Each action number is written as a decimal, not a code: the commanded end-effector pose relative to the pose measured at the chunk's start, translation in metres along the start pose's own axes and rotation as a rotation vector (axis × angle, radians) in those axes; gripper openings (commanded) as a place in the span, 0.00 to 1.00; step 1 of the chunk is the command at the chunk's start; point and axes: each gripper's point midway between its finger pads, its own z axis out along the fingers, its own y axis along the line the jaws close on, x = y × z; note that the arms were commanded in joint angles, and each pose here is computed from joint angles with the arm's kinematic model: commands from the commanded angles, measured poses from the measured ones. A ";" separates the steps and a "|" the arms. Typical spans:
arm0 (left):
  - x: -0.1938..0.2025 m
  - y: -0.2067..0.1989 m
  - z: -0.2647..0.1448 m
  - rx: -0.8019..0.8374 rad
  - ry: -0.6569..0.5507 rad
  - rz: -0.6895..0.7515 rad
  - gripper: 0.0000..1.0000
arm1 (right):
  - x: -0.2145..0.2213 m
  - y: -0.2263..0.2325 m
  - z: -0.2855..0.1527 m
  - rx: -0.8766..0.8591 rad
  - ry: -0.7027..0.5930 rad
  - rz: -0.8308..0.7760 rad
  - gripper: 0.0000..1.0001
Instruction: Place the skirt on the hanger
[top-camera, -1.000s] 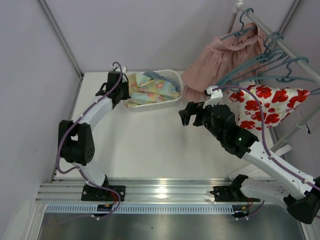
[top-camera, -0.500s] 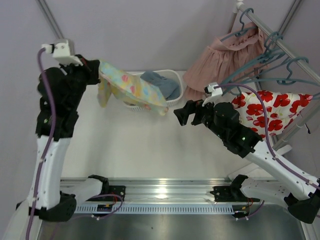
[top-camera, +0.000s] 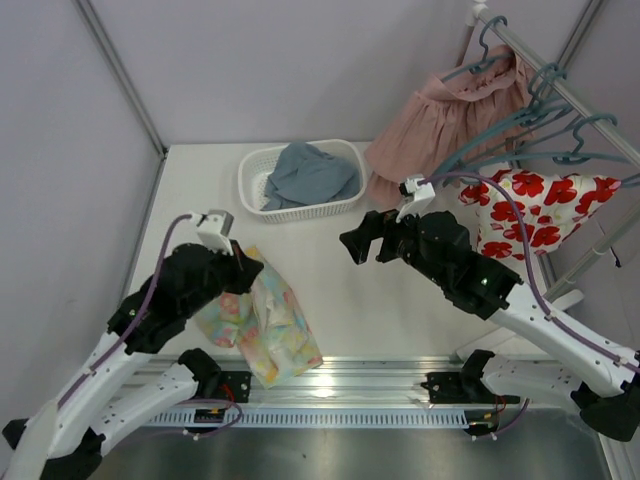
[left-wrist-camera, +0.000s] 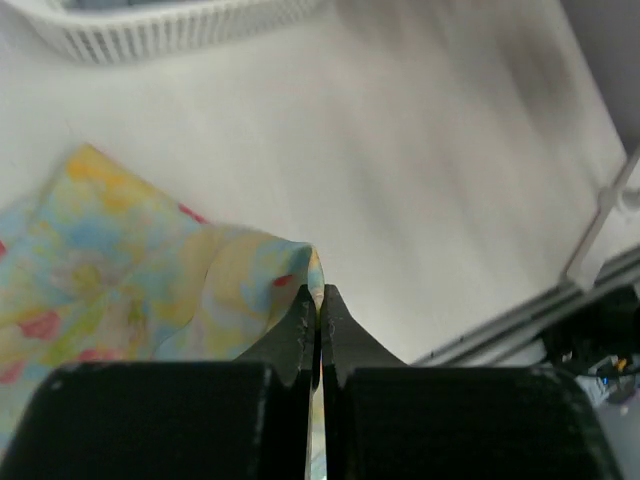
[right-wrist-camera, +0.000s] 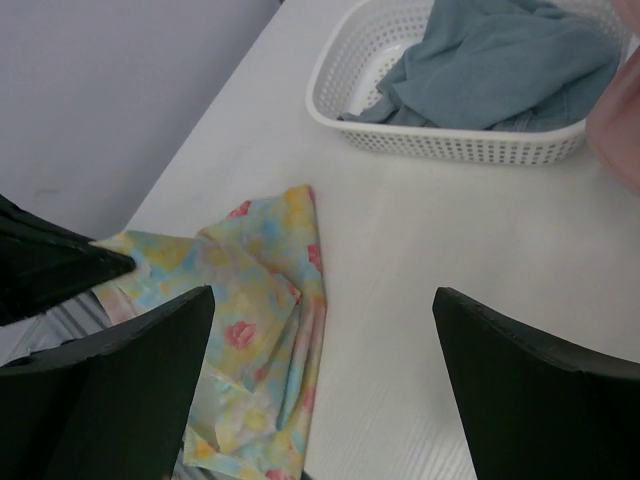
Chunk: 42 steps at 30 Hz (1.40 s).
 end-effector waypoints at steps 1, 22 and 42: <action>0.039 -0.010 -0.004 0.043 0.058 -0.125 0.00 | 0.027 -0.002 0.003 0.022 0.068 0.004 0.99; 0.081 0.075 -0.052 -0.395 -0.034 -0.354 0.00 | 0.111 0.005 0.011 0.007 0.209 0.065 0.99; 0.077 0.086 0.004 -0.481 -0.024 -0.334 0.99 | 0.215 0.070 0.093 -0.244 0.294 -0.553 0.99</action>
